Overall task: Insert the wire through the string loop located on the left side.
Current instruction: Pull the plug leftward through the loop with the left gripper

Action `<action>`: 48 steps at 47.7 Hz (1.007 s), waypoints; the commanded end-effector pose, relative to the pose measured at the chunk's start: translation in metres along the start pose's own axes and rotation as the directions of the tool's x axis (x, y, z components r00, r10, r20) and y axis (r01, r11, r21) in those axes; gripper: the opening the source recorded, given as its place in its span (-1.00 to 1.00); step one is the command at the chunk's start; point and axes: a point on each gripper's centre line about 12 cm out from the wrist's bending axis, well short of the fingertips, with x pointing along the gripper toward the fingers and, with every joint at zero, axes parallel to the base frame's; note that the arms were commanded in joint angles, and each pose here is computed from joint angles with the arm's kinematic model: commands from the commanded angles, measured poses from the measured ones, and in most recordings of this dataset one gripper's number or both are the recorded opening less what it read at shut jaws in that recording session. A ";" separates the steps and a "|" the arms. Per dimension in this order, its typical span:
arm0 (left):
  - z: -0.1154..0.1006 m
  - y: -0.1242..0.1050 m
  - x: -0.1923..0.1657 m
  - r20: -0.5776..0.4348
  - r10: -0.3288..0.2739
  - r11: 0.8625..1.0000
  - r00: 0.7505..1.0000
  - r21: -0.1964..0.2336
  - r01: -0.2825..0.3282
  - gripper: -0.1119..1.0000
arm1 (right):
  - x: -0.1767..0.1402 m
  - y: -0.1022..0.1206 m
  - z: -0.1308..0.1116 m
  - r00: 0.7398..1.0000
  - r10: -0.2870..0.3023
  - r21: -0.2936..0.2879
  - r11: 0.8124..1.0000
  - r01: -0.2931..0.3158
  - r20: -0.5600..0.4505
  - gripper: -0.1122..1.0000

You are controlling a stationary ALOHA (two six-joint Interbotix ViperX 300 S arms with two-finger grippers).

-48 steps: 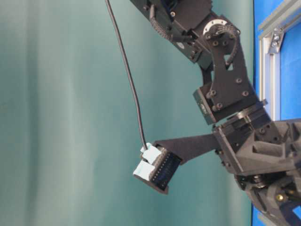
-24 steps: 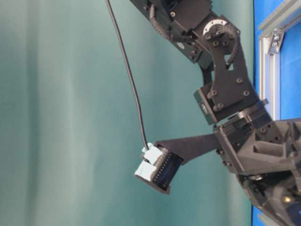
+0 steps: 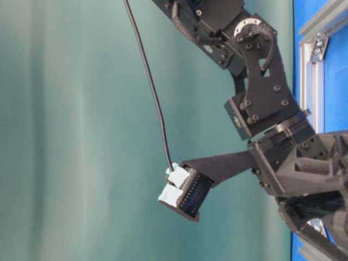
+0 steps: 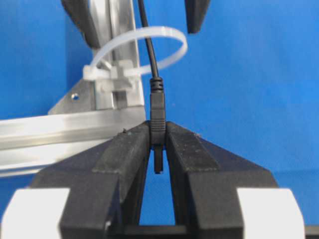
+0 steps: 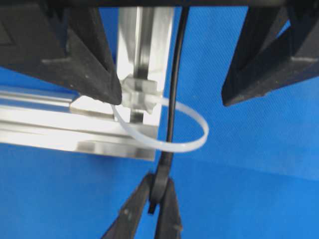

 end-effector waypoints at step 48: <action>0.004 -0.006 -0.051 -0.185 -0.035 0.988 0.982 -0.154 0.006 -0.65 | -0.013 0.009 0.028 0.999 0.016 -0.004 1.000 -0.015 0.051 0.88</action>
